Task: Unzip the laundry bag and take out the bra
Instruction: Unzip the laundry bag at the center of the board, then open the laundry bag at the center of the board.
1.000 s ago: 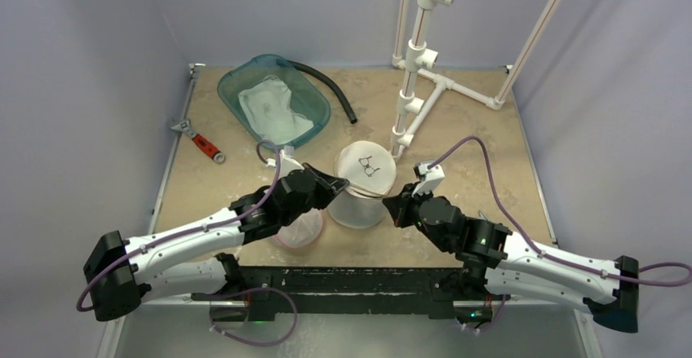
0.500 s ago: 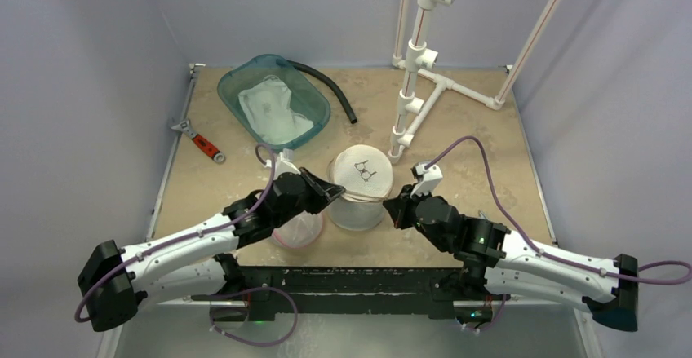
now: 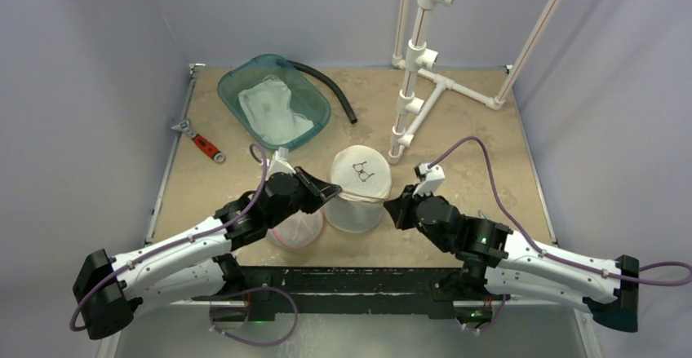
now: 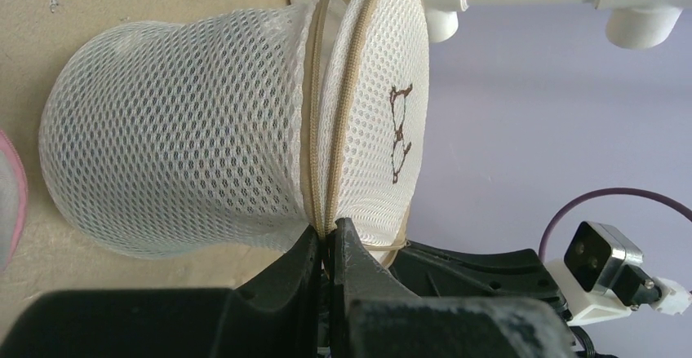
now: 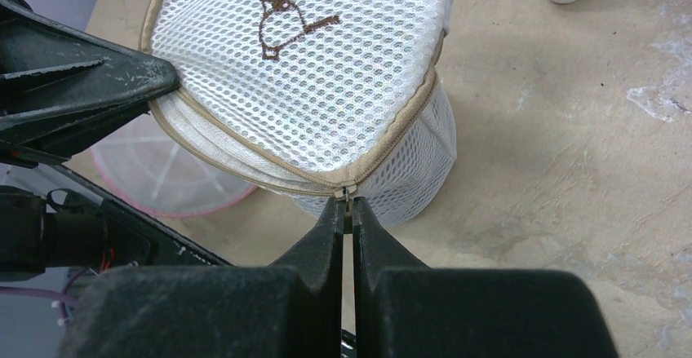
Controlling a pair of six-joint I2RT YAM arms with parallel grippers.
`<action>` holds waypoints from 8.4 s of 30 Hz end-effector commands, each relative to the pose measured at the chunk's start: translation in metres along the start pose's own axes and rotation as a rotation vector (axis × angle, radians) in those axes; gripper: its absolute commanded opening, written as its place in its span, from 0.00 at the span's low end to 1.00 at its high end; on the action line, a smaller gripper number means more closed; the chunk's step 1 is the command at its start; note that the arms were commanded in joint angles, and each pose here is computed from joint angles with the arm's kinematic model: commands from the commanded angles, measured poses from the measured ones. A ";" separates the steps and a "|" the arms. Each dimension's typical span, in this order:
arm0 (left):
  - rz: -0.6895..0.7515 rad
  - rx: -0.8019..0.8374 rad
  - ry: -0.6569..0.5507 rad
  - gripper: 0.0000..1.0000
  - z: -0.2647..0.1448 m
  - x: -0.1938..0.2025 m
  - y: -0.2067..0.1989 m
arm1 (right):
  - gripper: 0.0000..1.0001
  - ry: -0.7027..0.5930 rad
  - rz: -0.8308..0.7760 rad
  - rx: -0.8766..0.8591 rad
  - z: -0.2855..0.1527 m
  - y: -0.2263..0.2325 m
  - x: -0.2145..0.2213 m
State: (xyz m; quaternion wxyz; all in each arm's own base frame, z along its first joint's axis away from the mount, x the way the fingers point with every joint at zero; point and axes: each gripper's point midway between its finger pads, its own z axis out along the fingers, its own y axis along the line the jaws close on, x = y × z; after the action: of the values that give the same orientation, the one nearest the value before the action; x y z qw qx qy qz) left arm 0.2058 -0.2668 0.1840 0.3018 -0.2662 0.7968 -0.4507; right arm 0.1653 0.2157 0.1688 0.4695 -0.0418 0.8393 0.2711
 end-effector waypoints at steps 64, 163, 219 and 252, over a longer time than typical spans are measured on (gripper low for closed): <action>0.390 0.333 0.251 0.00 -0.035 0.019 -0.025 | 0.64 0.094 0.419 -0.329 0.027 0.033 -0.030; -0.161 0.148 -0.120 0.00 0.038 0.036 -0.049 | 0.64 -0.111 0.223 -0.167 -0.030 -0.002 -0.080; -0.159 0.077 -0.113 0.00 0.033 0.023 -0.040 | 0.00 0.187 -0.025 -0.127 0.023 0.004 -0.010; 0.300 0.024 0.034 0.64 -0.008 0.031 -0.018 | 0.77 0.081 0.154 0.010 -0.012 -0.016 -0.037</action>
State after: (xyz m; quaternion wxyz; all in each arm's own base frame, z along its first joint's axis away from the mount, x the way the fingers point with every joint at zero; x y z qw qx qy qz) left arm 0.1873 -0.3071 0.1734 0.3324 -0.1805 0.8154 -0.4381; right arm 0.1794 0.1981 0.1847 0.4004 -0.0095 0.8634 0.3068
